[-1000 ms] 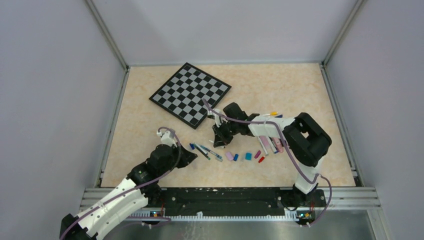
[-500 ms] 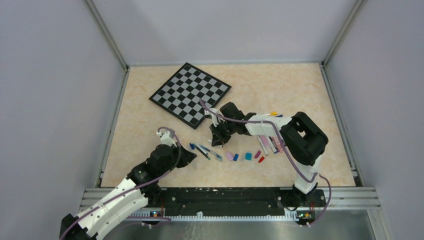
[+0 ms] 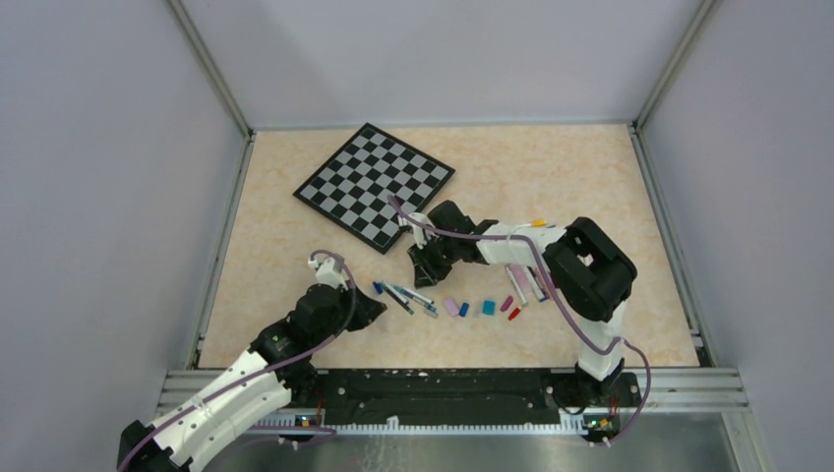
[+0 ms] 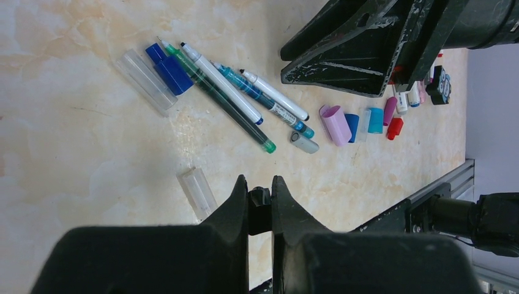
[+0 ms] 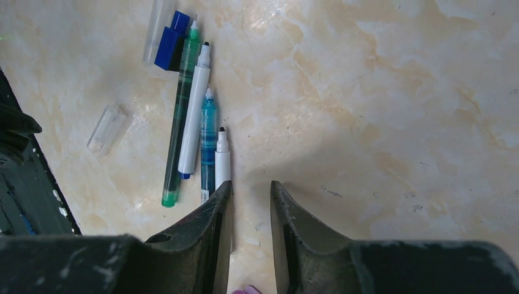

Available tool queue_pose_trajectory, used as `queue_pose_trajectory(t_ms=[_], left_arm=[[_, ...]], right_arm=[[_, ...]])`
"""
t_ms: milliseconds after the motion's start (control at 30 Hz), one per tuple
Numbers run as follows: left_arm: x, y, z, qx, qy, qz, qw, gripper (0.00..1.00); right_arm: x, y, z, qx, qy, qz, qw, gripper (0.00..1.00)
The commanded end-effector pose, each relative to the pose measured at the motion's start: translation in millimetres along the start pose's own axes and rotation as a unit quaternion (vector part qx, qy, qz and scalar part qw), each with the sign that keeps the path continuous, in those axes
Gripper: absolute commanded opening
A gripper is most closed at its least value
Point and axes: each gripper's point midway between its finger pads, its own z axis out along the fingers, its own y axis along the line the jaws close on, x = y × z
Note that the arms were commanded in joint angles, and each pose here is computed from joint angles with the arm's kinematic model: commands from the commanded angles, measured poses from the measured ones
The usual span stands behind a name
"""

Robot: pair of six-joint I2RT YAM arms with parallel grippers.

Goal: Open the pen caps
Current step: Place the pen at the center of the board.

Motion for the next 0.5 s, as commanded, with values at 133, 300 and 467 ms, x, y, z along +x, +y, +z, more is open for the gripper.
queue_pose_trajectory(t_ms=[133,300,467], left_arm=[[-3,-4,-2,0.005,-0.003,0.001,1.0,0.13],[4,2,-1,-0.01,0.015,-0.015,1.0,0.15],[10,2,4,-0.027,0.041,-0.022,0.999,0.14]], right_arm=[[-36,9,-20,0.013,-0.034,-0.051,0.998,0.3],[-48,11,-44,0.024,-0.03,-0.113,0.993,0.3],[-46,11,-63,0.007,-0.015,-0.141,0.99,0.31]])
